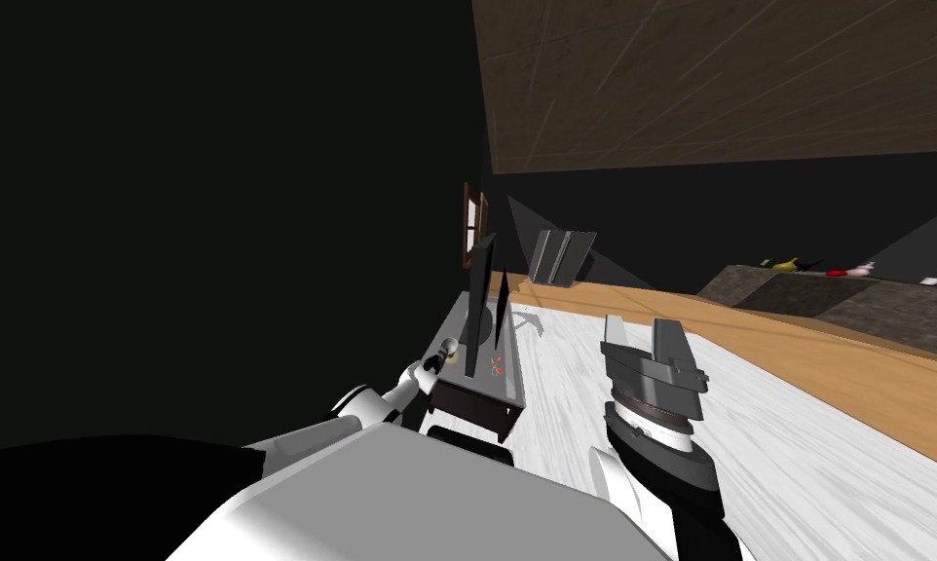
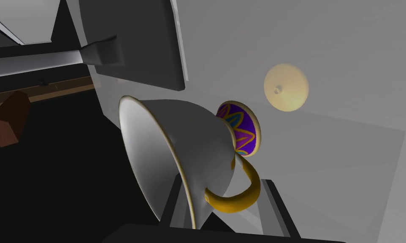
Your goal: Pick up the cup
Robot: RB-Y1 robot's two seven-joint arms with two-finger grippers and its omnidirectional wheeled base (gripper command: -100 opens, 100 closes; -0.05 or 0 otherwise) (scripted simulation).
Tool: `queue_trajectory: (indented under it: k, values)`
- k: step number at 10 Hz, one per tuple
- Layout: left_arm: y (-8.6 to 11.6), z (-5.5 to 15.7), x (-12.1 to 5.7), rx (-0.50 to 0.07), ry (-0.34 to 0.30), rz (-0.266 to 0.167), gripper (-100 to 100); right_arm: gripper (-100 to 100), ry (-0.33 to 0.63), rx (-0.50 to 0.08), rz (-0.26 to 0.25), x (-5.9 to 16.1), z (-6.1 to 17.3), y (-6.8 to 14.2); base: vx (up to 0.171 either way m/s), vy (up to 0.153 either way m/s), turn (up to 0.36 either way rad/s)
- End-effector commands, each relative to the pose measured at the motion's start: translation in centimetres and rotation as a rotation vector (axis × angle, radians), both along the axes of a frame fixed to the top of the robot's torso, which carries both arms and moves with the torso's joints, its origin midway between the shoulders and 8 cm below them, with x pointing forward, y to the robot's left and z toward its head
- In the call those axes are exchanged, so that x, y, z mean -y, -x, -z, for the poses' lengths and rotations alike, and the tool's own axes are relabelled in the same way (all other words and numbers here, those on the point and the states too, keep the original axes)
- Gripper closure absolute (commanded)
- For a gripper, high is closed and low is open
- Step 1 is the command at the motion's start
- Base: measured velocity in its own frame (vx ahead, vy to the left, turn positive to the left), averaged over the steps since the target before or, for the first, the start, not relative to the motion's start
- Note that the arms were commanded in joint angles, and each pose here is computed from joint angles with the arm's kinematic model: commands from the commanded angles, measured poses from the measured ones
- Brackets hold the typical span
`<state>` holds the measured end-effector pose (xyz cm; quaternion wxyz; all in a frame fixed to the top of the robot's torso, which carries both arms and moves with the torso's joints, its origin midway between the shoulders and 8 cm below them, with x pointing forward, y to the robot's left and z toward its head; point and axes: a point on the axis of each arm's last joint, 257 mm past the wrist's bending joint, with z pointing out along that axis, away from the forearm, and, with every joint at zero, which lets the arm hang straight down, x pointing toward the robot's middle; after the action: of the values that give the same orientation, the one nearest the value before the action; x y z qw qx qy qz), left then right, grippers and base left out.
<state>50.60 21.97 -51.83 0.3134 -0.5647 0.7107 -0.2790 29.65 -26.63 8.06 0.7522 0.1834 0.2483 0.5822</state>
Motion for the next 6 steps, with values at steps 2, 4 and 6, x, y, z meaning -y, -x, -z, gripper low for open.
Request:
queue_trajectory:
  k: [2, 4, 6]
  values:
    - [0.5, 0.0, 0.9, -0.001, 0.0, 0.009, 100, 0, 0.0, 0.0, 0.0, 0.0, 0.0, 0.0, 0.017, 0.014, 0.037]
    - [1.8, 0.9, 1.3, -0.027, -0.005, 0.015, 100, 0, 0.0, 0.0, 0.0, 0.0, 0.0, 0.0, 0.01, 0.01, 0.021]
    - [1.1, -0.4, 2.4, 0.004, 0.001, 0.027, 100, 0, 0.0, 0.0, 0.0, 0.0, 0.0, 0.0, 0.026, 0.026, 0.06]
